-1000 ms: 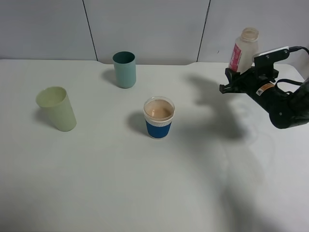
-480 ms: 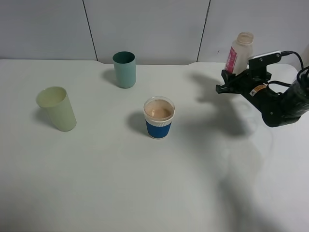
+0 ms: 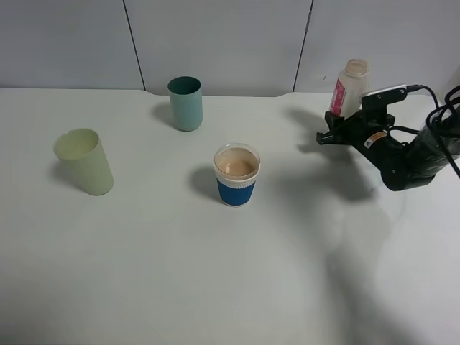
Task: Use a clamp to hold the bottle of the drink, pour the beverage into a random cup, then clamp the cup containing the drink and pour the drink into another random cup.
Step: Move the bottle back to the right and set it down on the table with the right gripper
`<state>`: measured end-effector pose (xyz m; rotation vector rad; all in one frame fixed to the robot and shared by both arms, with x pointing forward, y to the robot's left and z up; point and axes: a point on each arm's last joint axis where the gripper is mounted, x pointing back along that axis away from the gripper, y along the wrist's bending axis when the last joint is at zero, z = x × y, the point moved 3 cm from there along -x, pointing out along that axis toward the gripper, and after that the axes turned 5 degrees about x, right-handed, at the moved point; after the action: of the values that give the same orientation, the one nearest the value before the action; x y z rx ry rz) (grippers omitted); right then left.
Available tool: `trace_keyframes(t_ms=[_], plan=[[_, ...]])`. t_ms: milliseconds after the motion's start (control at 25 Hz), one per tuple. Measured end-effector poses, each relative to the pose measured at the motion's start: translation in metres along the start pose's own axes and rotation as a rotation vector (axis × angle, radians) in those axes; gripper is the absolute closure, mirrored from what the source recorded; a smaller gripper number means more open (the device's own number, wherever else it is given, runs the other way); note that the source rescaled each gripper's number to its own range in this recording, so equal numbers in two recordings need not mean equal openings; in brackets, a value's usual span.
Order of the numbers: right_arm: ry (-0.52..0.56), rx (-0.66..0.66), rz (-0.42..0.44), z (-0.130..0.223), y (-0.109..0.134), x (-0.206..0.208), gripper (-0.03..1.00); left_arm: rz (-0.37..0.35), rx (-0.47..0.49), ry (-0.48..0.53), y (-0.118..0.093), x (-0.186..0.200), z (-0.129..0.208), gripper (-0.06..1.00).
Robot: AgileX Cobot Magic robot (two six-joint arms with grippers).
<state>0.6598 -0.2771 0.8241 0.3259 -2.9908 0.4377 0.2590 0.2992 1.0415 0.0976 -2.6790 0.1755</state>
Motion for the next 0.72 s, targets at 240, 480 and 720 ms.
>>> trace_keyframes(t_ms=[240, 480, 720], plan=[[0.049, -0.005, -0.013, 0.016, 0.004, -0.001, 0.97, 0.000, 0.000, 0.000, 0.000, 0.000, 0.000, 0.27], [0.052, -0.008, -0.013, 0.018, 0.005, -0.002, 0.97, 0.000, 0.000, 0.000, 0.000, 0.000, 0.000, 0.27], [0.060, -0.022, 0.023, 0.019, 0.000, -0.002, 0.97, 0.000, 0.000, 0.000, 0.000, 0.000, 0.000, 0.27]])
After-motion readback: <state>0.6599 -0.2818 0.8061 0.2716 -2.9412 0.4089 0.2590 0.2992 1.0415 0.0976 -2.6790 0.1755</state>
